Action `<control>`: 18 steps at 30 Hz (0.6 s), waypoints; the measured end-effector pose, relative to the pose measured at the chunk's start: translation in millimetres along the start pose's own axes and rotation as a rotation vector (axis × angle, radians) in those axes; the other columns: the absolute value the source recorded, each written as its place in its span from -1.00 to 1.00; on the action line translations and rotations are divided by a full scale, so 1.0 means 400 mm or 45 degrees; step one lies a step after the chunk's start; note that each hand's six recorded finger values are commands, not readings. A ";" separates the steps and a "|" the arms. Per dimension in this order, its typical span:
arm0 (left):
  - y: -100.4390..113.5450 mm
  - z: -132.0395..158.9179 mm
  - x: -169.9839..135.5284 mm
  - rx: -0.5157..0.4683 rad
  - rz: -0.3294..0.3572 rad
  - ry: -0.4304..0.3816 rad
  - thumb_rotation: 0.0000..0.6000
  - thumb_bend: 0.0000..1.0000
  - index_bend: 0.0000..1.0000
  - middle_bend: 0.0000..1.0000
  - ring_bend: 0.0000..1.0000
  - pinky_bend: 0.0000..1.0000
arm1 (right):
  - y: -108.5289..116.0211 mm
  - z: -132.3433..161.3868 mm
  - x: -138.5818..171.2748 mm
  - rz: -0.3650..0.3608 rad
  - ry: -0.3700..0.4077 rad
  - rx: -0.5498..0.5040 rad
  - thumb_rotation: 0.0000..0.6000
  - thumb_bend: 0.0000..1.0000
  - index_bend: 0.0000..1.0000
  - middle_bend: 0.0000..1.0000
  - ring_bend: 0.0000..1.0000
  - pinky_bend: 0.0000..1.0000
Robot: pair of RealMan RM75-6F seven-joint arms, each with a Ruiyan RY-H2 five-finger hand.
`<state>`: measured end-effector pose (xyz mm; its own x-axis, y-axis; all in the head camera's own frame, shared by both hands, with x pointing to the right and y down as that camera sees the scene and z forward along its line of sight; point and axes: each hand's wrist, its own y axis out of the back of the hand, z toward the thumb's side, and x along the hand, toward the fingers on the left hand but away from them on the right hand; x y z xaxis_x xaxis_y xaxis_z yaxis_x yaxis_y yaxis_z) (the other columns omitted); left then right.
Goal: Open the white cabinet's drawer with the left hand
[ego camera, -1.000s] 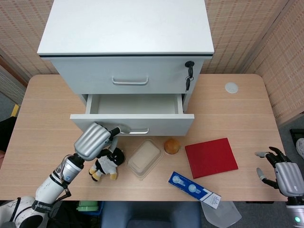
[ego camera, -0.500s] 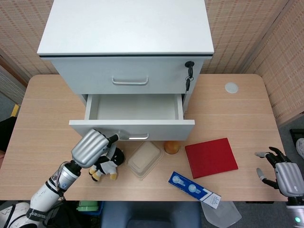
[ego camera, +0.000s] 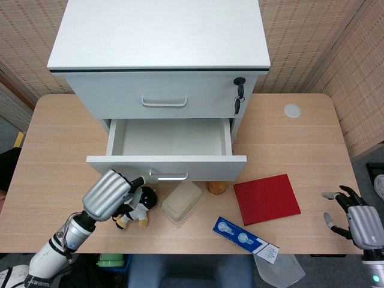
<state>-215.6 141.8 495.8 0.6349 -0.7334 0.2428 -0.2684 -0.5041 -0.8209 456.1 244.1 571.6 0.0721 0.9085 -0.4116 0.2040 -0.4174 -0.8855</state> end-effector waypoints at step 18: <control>0.039 -0.205 -0.214 0.050 0.219 0.369 1.00 0.44 0.39 0.84 0.65 1.00 | 0.000 -0.005 -0.023 0.020 -0.018 0.010 1.00 -0.34 -0.36 -0.25 -0.37 -0.33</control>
<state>-333.7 159.4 504.7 0.3487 -0.9082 0.2314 -0.3218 -0.3479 -0.8806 457.4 235.8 576.0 0.0617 0.9016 -0.4282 0.1955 -0.4317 -0.8806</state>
